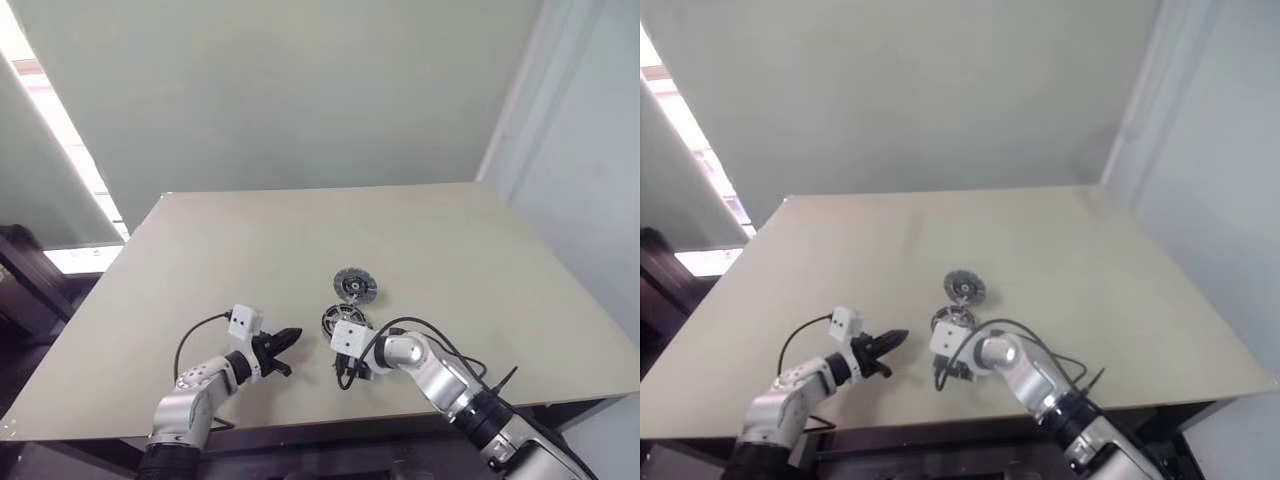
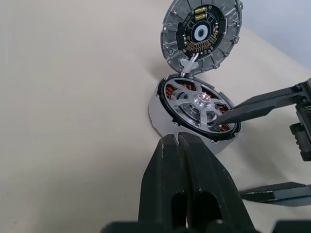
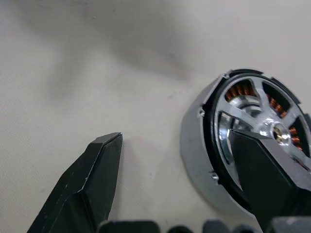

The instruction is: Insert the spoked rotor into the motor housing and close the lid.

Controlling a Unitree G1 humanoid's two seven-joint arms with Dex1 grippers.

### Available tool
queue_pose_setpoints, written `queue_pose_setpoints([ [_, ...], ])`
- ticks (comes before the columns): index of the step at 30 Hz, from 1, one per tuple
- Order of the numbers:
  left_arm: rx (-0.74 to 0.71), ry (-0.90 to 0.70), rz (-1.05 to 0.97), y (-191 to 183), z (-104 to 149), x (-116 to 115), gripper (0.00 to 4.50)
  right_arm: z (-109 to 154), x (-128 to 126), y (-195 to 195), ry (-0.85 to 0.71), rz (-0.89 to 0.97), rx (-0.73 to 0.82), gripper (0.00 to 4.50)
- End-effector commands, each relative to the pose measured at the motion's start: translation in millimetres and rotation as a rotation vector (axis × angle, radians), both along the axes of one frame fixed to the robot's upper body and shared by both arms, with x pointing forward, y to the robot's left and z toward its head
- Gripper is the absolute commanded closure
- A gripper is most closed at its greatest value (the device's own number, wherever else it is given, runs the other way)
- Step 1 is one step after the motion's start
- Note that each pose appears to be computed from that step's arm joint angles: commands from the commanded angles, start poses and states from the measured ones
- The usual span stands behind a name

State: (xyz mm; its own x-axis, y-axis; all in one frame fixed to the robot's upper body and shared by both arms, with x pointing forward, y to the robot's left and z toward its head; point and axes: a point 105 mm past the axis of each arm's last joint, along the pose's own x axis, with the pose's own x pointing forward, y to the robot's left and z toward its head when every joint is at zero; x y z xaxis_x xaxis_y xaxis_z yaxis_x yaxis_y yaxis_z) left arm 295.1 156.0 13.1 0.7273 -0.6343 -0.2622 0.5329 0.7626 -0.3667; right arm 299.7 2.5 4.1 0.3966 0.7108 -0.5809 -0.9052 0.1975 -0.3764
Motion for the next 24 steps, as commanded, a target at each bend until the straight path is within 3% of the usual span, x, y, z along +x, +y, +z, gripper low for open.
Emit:
queue_pose_setpoints([
  [1, 0.001, -0.049, 0.016, 4, 10, 4, 4.5, 9, 6, 2, -0.049, 0.014, -0.004, 0.71],
  [10, -0.001, -0.051, 0.015, 4, 10, 5, 4.5, 29, 12, 2, -0.07, -0.038, 0.108, 0.71],
  [24, -0.011, -0.067, 0.023, 1, 12, 9, 4.5, 27, 6, 0, -0.074, -0.017, 0.076, 0.71],
])
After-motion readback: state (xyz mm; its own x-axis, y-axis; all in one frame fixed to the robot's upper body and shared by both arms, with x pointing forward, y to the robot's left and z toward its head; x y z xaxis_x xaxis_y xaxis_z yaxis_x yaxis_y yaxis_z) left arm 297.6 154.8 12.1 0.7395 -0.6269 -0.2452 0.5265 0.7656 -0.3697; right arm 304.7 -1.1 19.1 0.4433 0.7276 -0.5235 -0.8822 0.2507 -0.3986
